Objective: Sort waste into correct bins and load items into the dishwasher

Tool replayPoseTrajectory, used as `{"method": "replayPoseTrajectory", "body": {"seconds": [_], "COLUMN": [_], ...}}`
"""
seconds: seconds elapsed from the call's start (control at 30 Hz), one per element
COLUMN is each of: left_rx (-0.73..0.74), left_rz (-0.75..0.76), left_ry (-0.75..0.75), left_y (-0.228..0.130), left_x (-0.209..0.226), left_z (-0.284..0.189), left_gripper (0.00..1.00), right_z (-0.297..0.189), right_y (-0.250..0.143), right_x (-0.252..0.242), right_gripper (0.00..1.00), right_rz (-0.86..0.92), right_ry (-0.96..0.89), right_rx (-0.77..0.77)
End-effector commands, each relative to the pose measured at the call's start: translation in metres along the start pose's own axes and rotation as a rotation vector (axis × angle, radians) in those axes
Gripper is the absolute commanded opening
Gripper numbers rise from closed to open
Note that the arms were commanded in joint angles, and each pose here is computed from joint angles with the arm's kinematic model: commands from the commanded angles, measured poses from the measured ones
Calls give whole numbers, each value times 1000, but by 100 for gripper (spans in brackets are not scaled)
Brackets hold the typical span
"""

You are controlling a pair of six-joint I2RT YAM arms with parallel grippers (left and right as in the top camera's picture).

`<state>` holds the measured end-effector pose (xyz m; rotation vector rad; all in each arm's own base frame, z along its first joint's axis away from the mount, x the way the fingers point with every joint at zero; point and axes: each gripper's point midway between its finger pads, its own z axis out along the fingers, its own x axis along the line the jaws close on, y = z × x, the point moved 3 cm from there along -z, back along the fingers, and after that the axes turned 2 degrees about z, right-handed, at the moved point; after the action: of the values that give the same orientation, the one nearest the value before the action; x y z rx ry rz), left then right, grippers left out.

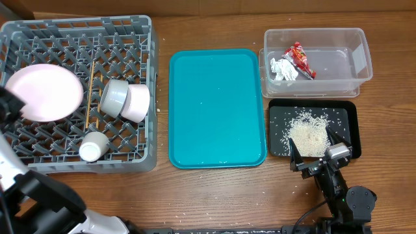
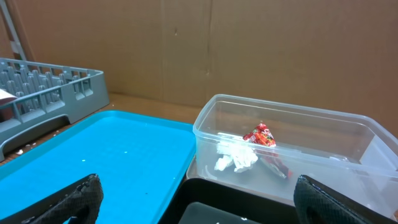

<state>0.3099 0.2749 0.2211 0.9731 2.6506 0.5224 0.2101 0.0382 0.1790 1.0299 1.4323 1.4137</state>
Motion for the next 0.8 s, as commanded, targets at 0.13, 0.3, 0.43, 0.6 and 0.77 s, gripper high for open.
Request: {"method": "replayPoseTrajectory", "body": {"seconds": [0.13,0.3,0.43,0.6,0.77], "left_rx": [-114,-288,-362,-407,-388], "left_rz": [377,554,627,658,664], "left_ry": [557,791,892,960,868], "left_y": [-12,-15,-15,-11,-14], "left_x": [-50,-96,-113,-120,-127], "left_z": [-30,-63,-80,-91,-80], "left_gripper": [4,4,4,4,4], "right_z": [0,0,0,0,0], "right_y": [-2,-2,-2,-2,-2], "right_x": [0,0,0,0,0], "right_gripper": [100,100,100,100,100], "right_rz": [7,6,7,7,7], "right_ry": [1,1,1,1,1], "right_rx": [-1,-1,-1,-1,-1]}}
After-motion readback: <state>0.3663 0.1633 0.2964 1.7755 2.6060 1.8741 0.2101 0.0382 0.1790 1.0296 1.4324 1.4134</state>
